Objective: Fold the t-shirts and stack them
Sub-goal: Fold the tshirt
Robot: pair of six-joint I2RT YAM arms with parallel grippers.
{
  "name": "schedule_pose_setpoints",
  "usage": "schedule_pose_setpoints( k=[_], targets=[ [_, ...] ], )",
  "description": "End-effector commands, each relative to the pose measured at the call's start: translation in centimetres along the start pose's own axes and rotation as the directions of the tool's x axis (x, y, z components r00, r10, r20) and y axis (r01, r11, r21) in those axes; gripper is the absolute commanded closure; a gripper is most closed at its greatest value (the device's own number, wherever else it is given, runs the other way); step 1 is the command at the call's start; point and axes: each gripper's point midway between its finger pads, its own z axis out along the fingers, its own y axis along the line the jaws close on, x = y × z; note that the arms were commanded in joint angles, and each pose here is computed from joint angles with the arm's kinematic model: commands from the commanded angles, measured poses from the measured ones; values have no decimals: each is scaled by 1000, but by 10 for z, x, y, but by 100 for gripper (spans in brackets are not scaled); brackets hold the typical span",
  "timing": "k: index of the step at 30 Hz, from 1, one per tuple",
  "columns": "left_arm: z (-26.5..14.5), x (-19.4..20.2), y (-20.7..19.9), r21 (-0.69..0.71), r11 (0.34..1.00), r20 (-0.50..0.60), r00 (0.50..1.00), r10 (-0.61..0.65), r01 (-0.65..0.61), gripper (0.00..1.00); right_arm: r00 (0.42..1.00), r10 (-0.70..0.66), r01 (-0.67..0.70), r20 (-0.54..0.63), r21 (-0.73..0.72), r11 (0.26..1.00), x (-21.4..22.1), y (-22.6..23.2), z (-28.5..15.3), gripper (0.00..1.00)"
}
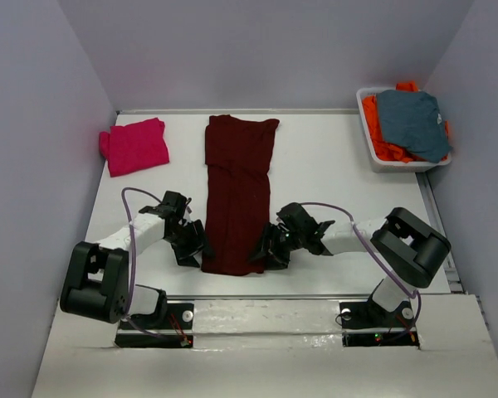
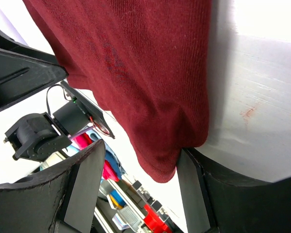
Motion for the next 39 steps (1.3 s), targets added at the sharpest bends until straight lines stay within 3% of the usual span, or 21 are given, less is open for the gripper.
schedule_pose_setpoints(
  k=[1,10,18,21,27,30,31,39],
  targets=[
    [6,6,7,-7,1000,-32,999,0,0,33,999,-37,37,18,-21,999,1,8,-5,35],
    [10,14,1,48,999,-67,998,-17,20,37,999,-32,32,19,-22,999,1,8,-5,36],
    [9,16,-5,93,995,-64,998,-16,22,47,999,-40,40,11,-22,999,-1,10,-2,45],
    [9,15,-8,106,994,-58,998,-15,21,53,999,-47,47,2,-22,999,-2,12,2,53],
    [8,12,-12,125,992,-53,999,-6,12,67,998,-64,64,-17,-25,998,-8,17,8,82],
    [7,12,-16,141,990,-57,998,4,4,81,996,-86,86,-29,-26,996,-8,24,8,89],
    [6,12,-17,148,989,-59,998,7,2,91,994,-108,107,-34,-26,994,-8,26,7,93],
    [-8,31,-13,161,986,-88,995,53,-39,94,985,-134,135,-105,3,991,11,31,-21,93]
  ],
)
